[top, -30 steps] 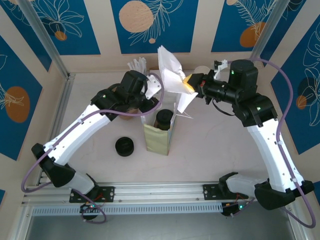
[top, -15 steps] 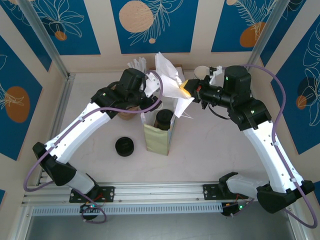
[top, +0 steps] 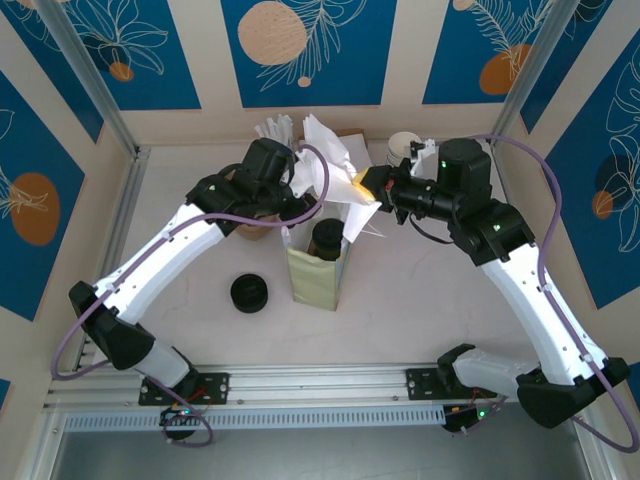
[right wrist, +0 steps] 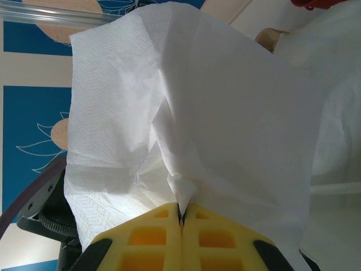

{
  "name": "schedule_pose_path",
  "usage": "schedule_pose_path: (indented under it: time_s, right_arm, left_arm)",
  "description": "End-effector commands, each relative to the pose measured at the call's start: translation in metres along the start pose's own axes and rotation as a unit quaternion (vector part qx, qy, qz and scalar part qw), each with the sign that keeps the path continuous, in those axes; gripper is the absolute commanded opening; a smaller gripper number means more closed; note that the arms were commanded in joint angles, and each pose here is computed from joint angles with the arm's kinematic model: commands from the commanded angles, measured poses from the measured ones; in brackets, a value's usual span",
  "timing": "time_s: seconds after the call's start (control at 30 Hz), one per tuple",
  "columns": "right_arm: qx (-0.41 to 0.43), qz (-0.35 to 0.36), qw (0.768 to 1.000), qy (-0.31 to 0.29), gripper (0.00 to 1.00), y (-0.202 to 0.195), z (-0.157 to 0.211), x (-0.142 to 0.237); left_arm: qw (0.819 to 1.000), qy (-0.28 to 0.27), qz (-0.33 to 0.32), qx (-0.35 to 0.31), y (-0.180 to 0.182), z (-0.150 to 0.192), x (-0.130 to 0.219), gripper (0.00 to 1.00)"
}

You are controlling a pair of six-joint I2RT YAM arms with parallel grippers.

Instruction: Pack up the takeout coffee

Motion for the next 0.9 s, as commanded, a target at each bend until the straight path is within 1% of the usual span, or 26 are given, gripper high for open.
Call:
schedule_pose_path:
  time_s: [0.0,0.1,0.17,0.3,0.4,0.57,0.67,0.87]
  right_arm:
    - [-0.004,-0.006,1.0,-0.006,0.0,-0.001,0.005,0.0]
    - [-0.005,0.002,1.0,-0.005,0.0,-0.006,0.007,-0.006]
    - [-0.006,0.009,1.0,-0.008,0.0,-0.01,0.008,-0.009]
    - [-0.005,0.029,0.999,-0.015,0.0,-0.021,0.01,-0.017]
    - [-0.003,0.046,0.999,-0.019,0.0,-0.029,0.011,-0.023]
    - [0.015,0.088,0.996,-0.029,0.0,-0.039,0.013,-0.031]
    - [0.031,0.111,0.993,-0.035,0.0,-0.043,0.015,-0.036]
    - [0.073,0.191,0.978,-0.05,0.0,-0.053,0.023,-0.043]
  left_arm:
    - [0.999,-0.019,-0.015,0.021,0.006,0.0,0.002,0.3]
    - [0.998,-0.04,-0.017,0.046,0.006,0.001,0.008,0.18]
    - [0.997,-0.053,-0.007,0.058,0.004,0.001,0.012,0.15]
    - [0.993,-0.078,-0.011,0.082,0.004,0.005,0.019,0.08]
    - [0.99,-0.1,-0.009,0.095,0.003,0.007,0.025,0.07]
    - [0.986,-0.121,-0.008,0.112,0.002,0.008,0.034,0.07]
    - [0.984,-0.124,-0.012,0.125,0.002,0.009,0.036,0.07]
    - [0.985,-0.111,-0.026,0.129,0.003,0.014,0.035,0.08]
Point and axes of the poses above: each hand's point on the last joint's axis, 136 mm out from that joint toward the fingers, its own x axis back along the fingers, its own y axis along the line the jaws close on, z = x × y, the point moved 10 cm from there along x, back along the fingers, and after that the axes turned 4 degrees about x, right-handed, at the moved point
